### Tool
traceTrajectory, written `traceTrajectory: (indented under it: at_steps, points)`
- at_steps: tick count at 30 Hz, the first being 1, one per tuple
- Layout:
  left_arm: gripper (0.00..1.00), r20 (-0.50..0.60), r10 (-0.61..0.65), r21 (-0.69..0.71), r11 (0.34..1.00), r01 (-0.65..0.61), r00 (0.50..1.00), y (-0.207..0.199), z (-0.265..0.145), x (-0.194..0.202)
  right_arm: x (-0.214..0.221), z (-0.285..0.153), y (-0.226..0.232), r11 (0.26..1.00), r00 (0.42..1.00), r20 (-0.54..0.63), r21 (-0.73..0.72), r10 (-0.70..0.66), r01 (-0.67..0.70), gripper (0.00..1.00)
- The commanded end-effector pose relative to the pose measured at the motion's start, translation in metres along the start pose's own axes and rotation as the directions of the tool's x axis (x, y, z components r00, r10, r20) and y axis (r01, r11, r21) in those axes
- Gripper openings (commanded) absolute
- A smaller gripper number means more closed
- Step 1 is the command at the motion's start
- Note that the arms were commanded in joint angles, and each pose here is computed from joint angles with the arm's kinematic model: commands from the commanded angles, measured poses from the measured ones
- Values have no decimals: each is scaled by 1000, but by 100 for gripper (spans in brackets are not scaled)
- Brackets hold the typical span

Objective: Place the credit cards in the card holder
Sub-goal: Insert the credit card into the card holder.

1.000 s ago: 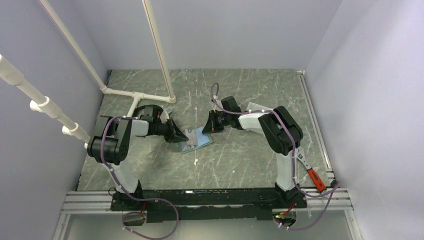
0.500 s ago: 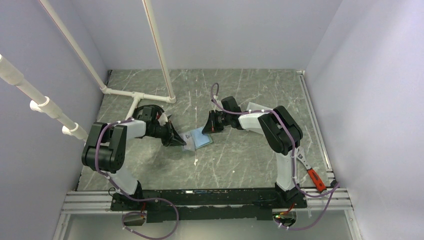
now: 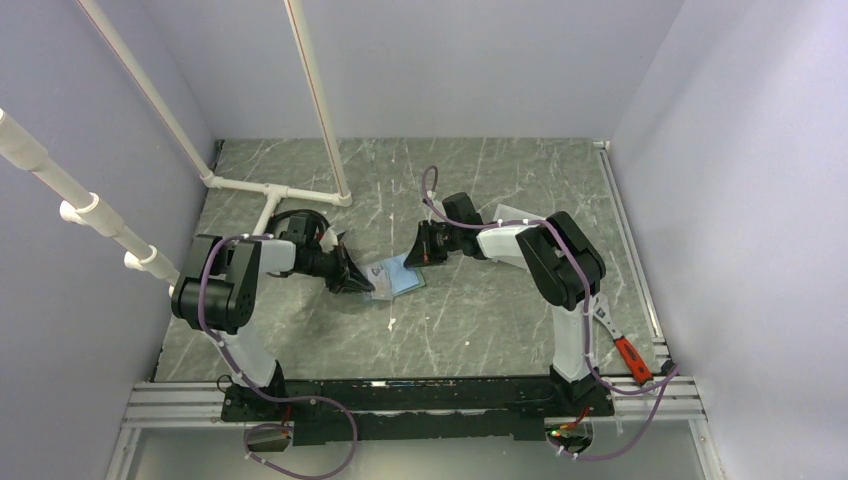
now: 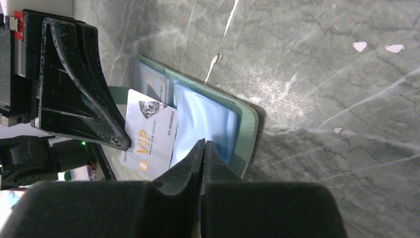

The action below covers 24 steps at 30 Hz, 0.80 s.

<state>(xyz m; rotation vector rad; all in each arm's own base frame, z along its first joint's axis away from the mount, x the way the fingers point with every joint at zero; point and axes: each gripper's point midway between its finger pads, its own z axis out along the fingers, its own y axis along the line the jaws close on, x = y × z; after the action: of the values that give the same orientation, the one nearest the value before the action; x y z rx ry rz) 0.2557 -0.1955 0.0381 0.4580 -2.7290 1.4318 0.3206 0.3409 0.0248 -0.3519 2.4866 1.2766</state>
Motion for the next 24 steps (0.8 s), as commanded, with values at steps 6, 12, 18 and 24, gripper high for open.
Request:
traceTrajectory:
  at_steps: [6, 12, 18, 24]
  points:
    - [0, 45, 106, 71, 991, -109, 993, -20, -1, -19, 19, 5, -16, 999, 999, -44, 41, 29, -27, 0]
    - [0, 45, 131, 87, 987, -134, 990, -24, -3, -14, 18, -2, -20, 995, 999, -32, 98, 10, -7, 4]
    - [0, 38, 135, 39, 990, -136, 990, -18, -8, -7, 0, -27, -17, 933, 990, 17, 338, -141, 127, 39]
    - [0, 20, 161, 6, 987, -161, 987, -14, -12, -2, -9, -37, -2, 863, 973, 12, 465, -231, 199, 54]
